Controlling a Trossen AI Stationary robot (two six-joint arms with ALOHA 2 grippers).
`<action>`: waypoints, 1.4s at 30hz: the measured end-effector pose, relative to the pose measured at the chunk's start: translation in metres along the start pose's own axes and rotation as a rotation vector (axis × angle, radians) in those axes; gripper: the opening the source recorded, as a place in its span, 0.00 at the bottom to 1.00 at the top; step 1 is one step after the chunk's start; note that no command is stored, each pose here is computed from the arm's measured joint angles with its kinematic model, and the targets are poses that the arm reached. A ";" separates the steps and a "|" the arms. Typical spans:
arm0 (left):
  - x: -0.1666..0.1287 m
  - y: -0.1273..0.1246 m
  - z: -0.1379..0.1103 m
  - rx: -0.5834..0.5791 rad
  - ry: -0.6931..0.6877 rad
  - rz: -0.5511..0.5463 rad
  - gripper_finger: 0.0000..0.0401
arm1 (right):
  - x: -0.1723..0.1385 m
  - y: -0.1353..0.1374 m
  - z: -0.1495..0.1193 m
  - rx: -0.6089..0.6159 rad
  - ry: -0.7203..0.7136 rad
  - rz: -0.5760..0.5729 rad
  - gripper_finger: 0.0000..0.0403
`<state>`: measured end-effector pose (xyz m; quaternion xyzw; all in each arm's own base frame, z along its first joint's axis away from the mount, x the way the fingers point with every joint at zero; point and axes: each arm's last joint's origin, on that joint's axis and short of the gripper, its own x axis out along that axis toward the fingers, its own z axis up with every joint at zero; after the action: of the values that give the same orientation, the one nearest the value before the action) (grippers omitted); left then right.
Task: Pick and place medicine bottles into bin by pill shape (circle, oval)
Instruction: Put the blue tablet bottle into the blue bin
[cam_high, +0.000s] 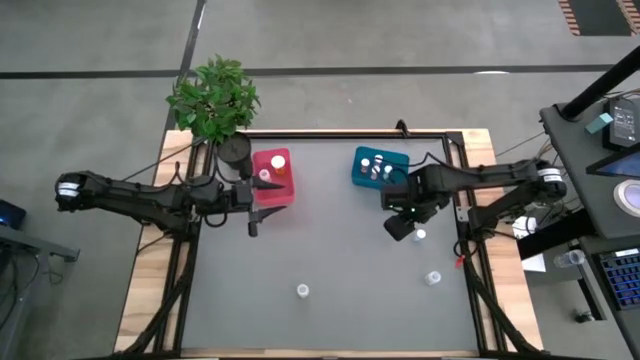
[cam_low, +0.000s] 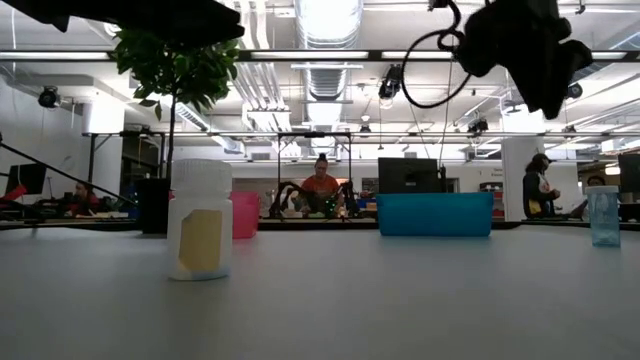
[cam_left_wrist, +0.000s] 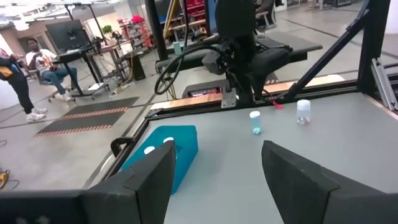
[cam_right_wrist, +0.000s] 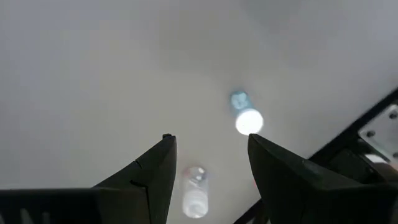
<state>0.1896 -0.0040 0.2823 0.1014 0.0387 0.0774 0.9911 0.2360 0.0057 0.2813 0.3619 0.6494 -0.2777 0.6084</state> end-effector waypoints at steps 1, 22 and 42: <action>-0.001 0.000 0.000 0.000 0.001 0.000 0.55 | 0.002 -0.003 -0.001 0.005 0.004 -0.006 0.46; -0.002 0.001 0.000 0.001 0.005 -0.002 0.55 | 0.085 -0.043 -0.017 0.110 0.031 -0.049 0.46; -0.002 0.000 -0.001 0.004 0.015 -0.003 0.55 | 0.088 -0.042 -0.015 0.113 0.017 -0.029 0.29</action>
<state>0.1875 -0.0037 0.2815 0.1027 0.0464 0.0767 0.9907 0.1930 0.0049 0.1921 0.3886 0.6431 -0.3197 0.5772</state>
